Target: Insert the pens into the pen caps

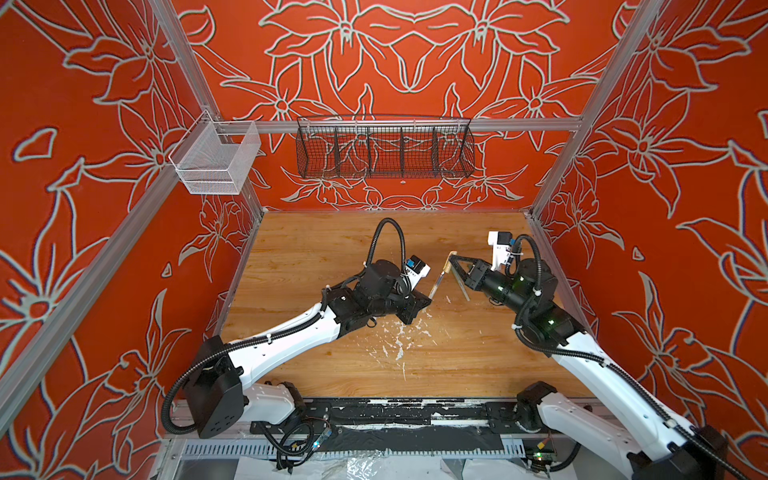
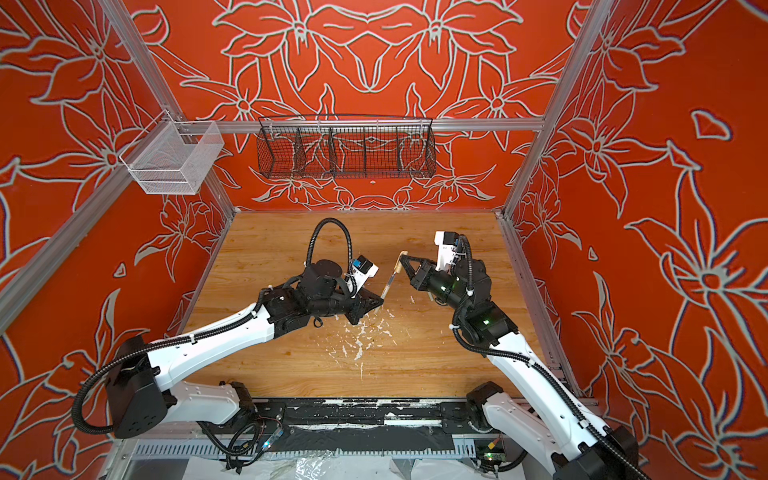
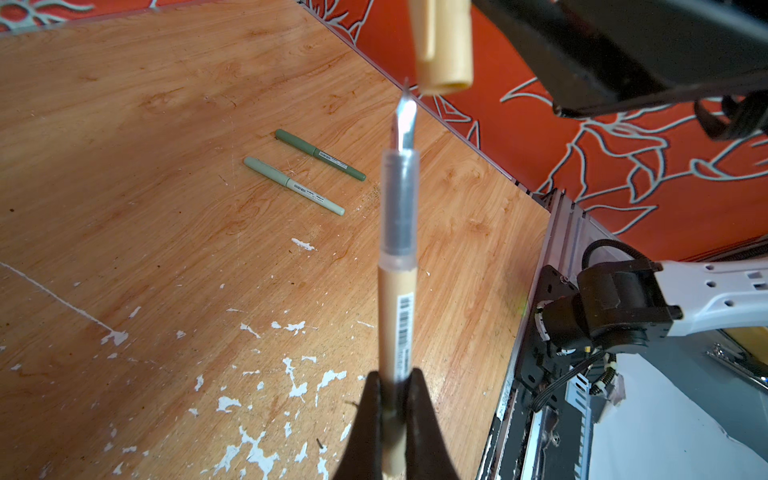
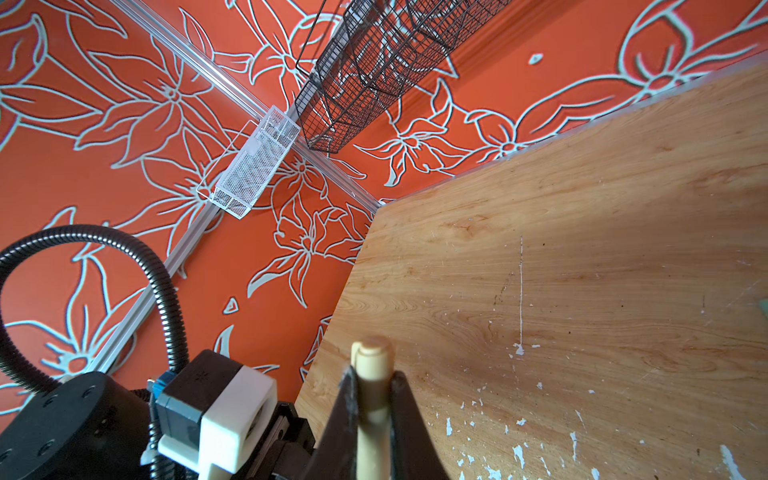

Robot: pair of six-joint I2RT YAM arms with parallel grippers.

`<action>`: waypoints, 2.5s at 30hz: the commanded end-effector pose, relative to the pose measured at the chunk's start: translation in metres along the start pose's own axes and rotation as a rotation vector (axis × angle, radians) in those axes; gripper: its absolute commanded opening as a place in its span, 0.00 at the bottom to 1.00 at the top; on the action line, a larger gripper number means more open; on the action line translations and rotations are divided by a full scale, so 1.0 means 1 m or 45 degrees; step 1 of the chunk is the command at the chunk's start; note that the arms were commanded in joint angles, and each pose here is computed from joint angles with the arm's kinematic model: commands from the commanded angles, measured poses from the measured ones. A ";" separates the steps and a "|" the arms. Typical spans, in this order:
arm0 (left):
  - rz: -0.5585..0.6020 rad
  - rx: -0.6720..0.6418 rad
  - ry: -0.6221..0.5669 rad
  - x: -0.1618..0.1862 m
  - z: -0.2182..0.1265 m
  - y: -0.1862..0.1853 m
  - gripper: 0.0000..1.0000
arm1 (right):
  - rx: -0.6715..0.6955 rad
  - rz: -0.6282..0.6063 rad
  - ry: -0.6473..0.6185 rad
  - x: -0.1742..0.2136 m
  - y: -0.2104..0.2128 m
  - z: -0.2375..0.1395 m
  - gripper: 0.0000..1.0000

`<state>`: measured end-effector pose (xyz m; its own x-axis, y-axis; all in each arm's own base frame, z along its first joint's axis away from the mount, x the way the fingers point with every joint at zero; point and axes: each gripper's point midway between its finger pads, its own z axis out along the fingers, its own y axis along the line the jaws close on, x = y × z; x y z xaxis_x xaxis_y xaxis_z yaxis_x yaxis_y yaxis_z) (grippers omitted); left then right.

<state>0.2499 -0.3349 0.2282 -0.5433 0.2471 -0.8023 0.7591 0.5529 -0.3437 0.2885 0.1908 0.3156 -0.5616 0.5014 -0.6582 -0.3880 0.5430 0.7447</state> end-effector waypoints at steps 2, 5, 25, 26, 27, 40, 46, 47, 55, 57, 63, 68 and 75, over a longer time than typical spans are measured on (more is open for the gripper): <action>0.029 0.015 -0.038 -0.009 -0.005 -0.005 0.00 | -0.012 -0.013 -0.033 -0.005 0.001 0.001 0.01; 0.029 0.023 -0.039 -0.010 -0.004 -0.006 0.00 | -0.029 -0.009 -0.045 -0.006 0.002 0.001 0.01; 0.045 0.028 -0.072 -0.017 -0.013 -0.010 0.00 | 0.043 -0.037 -0.031 0.000 -0.010 -0.001 0.00; 0.044 0.032 -0.079 -0.018 -0.014 -0.011 0.00 | 0.039 -0.035 -0.032 -0.001 -0.009 -0.001 0.00; 0.044 0.035 -0.085 -0.019 -0.015 -0.012 0.00 | 0.031 -0.029 -0.029 0.000 -0.009 0.000 0.00; 0.036 0.041 -0.080 -0.015 -0.015 -0.011 0.00 | -0.072 -0.038 -0.145 -0.023 0.017 -0.010 0.00; 0.034 0.042 -0.077 -0.013 -0.014 -0.011 0.00 | -0.133 -0.029 -0.127 -0.026 0.030 -0.008 0.00; 0.034 0.042 -0.078 -0.013 -0.015 -0.011 0.00 | -0.137 -0.021 -0.112 -0.023 0.029 -0.007 0.00; 0.035 0.031 -0.074 -0.014 -0.013 -0.009 0.00 | -0.165 0.014 -0.056 -0.010 0.027 -0.003 0.00; 0.035 0.028 -0.073 -0.013 -0.012 -0.008 0.00 | -0.172 0.016 -0.060 -0.010 0.028 -0.005 0.00; 0.029 0.025 -0.053 -0.011 -0.007 -0.007 0.00 | -0.187 0.006 -0.074 -0.013 0.034 -0.010 0.00; 0.033 0.028 -0.060 -0.013 -0.008 -0.008 0.00 | -0.195 -0.004 -0.052 -0.010 0.035 -0.008 0.00; 0.032 0.028 -0.062 -0.014 -0.009 -0.008 0.00 | -0.167 -0.029 -0.024 -0.004 0.030 -0.006 0.00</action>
<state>0.2477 -0.3327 0.2428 -0.5197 0.2223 -0.8249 0.7693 0.5418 -0.3386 0.2781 0.1989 0.3348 -0.5478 0.5112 -0.6623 -0.4682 0.4687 0.7491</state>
